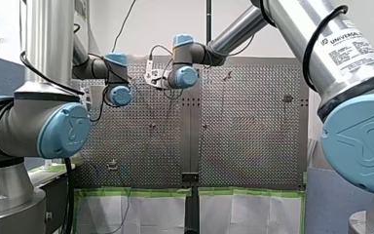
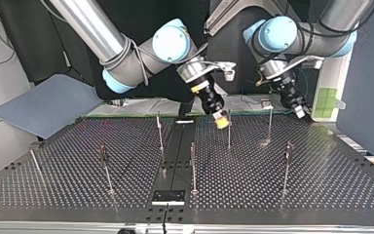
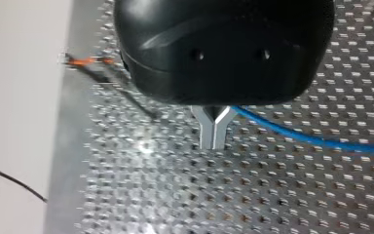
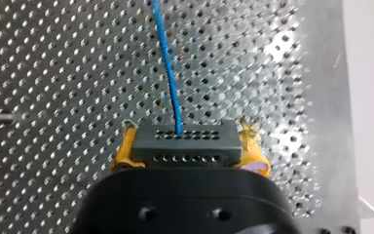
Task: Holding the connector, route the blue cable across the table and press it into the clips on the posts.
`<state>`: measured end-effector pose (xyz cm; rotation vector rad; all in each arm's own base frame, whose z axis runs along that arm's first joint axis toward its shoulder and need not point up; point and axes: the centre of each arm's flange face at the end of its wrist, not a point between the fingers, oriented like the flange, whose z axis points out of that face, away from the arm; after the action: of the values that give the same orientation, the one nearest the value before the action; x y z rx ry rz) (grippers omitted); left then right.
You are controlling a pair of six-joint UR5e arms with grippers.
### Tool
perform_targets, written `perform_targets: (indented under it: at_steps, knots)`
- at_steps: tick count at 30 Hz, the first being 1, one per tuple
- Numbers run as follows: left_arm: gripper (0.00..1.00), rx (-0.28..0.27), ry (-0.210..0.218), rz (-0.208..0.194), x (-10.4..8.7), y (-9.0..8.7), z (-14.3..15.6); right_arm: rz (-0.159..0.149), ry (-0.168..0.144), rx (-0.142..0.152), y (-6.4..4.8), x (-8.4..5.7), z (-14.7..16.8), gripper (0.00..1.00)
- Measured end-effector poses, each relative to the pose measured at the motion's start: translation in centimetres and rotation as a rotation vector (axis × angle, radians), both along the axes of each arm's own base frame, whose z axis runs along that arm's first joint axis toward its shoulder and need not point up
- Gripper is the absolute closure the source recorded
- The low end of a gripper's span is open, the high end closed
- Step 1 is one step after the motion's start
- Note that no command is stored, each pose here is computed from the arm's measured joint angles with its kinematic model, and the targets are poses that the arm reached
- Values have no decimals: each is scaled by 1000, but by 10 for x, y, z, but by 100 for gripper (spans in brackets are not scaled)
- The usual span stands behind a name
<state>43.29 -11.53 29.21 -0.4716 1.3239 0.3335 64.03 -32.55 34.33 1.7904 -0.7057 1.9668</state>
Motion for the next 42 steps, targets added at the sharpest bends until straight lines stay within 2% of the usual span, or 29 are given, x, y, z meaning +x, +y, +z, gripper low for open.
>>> perform_targets:
  at_steps: [9, 14, 20, 25, 29, 34, 42]
  knots:
    - [100, 1, -13, -64, 11, 2, 16, 33, -43, -2, 4, 11, 25, 100]
    - [100, -6, -25, -66, 17, 6, 24, 36, -52, -1, 3, 13, 30, 100]
    - [100, -14, -25, -59, 25, 11, 35, 45, -67, 18, 1, 18, 41, 100]
    - [100, -15, -23, -55, 28, 14, 40, 55, -59, 29, -4, 27, 40, 100]
    - [100, -10, -29, -71, 32, 15, 45, 62, -67, 28, -7, 34, 44, 100]
    - [100, -5, -36, -80, 38, 17, 53, 67, -92, 27, -9, 38, 55, 100]
    - [100, -2, -53, -84, 45, 22, 65, 69, -103, 31, -10, 39, 65, 100]
